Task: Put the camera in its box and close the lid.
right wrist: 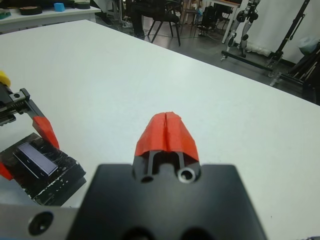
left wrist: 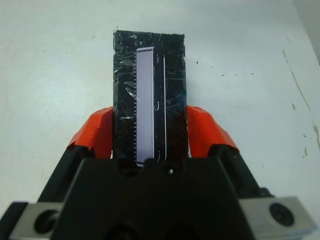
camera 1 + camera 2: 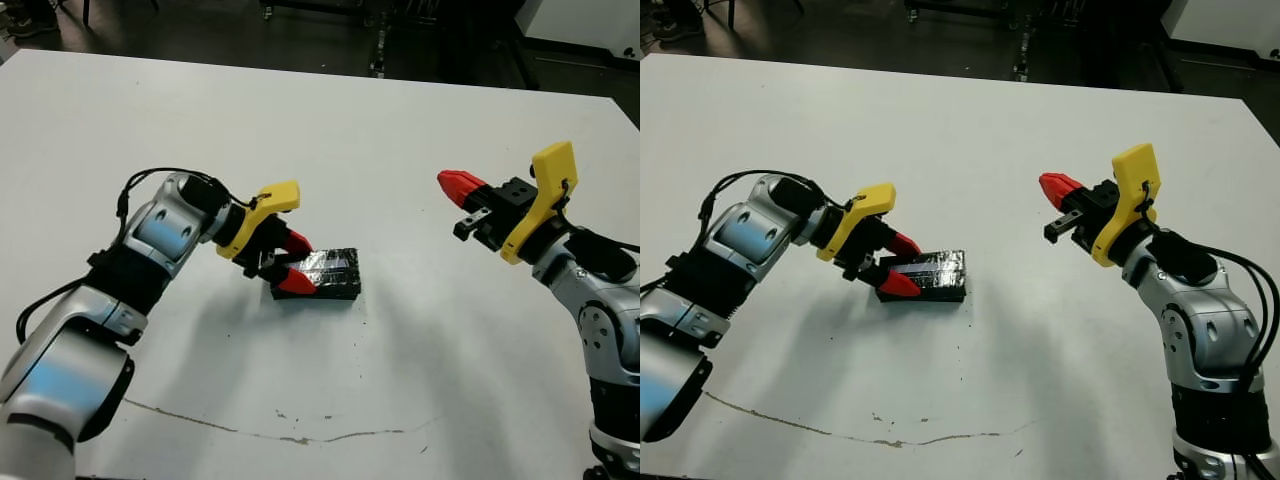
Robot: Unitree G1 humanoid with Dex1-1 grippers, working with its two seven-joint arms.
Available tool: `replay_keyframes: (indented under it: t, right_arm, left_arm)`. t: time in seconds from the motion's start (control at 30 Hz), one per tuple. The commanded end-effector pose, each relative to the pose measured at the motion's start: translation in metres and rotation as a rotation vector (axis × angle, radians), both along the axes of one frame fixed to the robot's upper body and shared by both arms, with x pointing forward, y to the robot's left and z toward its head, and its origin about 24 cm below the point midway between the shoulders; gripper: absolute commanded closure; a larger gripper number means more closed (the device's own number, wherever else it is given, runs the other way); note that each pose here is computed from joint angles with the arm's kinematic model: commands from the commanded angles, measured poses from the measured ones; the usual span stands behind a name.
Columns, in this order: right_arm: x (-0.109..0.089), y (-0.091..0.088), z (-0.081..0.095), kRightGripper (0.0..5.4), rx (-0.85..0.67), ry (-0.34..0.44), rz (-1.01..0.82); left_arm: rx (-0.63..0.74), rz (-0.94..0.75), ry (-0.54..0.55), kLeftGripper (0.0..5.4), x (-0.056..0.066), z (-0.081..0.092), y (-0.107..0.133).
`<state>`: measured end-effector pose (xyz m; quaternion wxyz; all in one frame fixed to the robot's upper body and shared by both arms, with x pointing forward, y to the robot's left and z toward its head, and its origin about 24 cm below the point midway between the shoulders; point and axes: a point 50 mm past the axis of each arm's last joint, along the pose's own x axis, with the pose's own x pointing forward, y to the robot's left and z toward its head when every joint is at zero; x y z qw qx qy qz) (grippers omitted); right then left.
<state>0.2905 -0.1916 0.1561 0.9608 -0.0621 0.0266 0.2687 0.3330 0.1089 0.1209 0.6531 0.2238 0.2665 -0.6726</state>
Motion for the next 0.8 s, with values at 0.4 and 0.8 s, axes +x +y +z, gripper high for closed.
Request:
replay_keyframes:
  t: [0.4,0.8]
  right_arm:
    - [-0.003,-0.004,-0.001,5.4,-0.018,0.008,-0.024]
    - [-0.003,-0.005,-0.002,5.4,-0.009,0.008,-0.021]
  left_arm:
    - [0.142,-0.211,0.042,2.24,-0.016,-0.026,-0.041]
    - [0.211,-0.197,0.103,2.24,-0.013,-0.051,-0.035]
